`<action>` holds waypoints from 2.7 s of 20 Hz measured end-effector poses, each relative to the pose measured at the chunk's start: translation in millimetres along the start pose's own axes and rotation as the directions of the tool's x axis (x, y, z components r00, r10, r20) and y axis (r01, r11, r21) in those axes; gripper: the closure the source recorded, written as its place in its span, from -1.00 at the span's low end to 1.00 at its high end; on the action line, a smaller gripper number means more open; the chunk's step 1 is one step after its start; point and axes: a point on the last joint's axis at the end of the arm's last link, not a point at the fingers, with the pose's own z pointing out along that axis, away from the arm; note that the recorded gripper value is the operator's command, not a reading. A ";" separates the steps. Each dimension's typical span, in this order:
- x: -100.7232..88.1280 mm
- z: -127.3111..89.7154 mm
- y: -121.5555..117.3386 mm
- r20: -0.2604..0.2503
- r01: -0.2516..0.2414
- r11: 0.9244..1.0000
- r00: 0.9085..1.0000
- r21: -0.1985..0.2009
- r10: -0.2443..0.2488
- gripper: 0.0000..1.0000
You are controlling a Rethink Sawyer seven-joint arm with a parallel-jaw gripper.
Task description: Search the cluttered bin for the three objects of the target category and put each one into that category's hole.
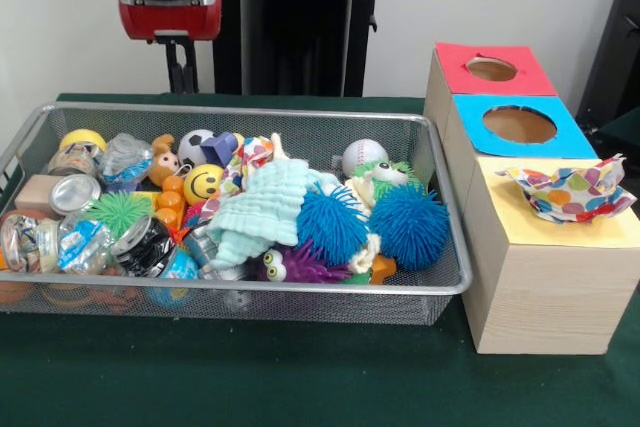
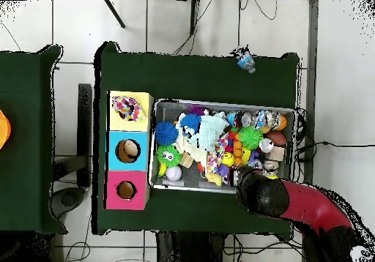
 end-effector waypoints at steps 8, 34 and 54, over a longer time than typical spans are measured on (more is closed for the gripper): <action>9.9 6.2 -2.9 -0.025 -0.012 1.000 1.000 0.005 0.013 1.00; 43.1 26.8 36.8 -0.055 0.032 0.998 0.998 0.044 -0.030 1.00; -44.5 33.3 -23.7 0.003 -0.023 0.995 1.000 0.101 0.023 1.00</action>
